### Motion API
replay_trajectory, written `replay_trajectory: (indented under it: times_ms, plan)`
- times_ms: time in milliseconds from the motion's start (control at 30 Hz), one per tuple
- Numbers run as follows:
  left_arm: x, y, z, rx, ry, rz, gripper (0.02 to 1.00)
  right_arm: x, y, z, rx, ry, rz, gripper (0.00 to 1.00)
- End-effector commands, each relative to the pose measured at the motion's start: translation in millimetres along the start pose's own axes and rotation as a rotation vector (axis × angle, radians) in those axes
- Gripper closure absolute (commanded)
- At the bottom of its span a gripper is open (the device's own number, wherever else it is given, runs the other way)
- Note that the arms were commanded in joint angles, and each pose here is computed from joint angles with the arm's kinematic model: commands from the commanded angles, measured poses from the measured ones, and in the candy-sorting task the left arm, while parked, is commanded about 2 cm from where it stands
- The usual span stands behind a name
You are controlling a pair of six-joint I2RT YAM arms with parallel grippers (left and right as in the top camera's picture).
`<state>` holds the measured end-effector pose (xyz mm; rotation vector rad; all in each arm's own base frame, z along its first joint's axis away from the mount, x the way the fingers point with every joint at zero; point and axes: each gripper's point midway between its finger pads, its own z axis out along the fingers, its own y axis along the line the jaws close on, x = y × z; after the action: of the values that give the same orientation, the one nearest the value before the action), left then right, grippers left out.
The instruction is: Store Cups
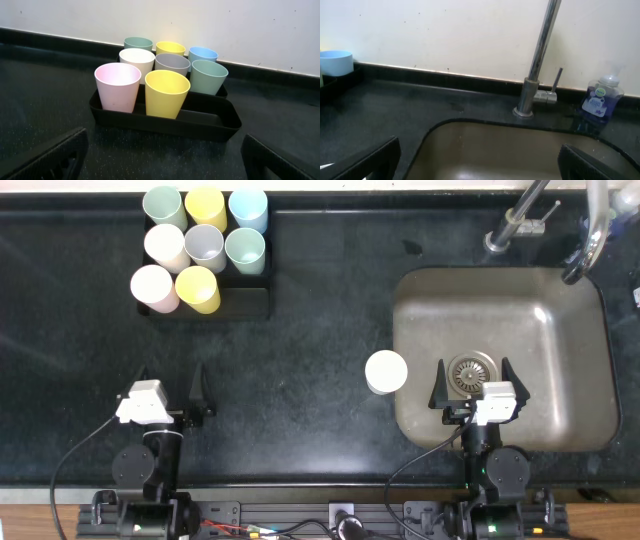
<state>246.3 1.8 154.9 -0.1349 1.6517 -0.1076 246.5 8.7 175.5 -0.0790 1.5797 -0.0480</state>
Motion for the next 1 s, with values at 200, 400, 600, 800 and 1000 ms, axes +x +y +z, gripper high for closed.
replay_trajectory:
  times_ms: [200, 400, 600, 800, 1000]
  plan:
    - [-1, -3, -1, 0.017, -0.004, 0.016, 0.018, 3, 6, 0, -0.033, -0.003, 0.051, 0.003]
    - [-1, -3, -1, 0.017, -0.004, 0.016, 0.018, 2, 7, 0, -0.045, -0.003, 0.136, 0.005]
    - [-1, -3, -1, 0.017, -0.004, 0.016, 0.020, 8, 9, -2, -0.051, 0.070, 0.198, 0.005]
    - [-1, -3, -1, 0.017, -0.004, 0.016, 0.018, -21, 13, -17, -0.080, 0.216, 0.264, 0.003]
    - [-1, -3, -1, 0.017, -0.004, 0.016, 0.018, -59, 52, -24, -0.296, 0.387, 0.303, 0.003]
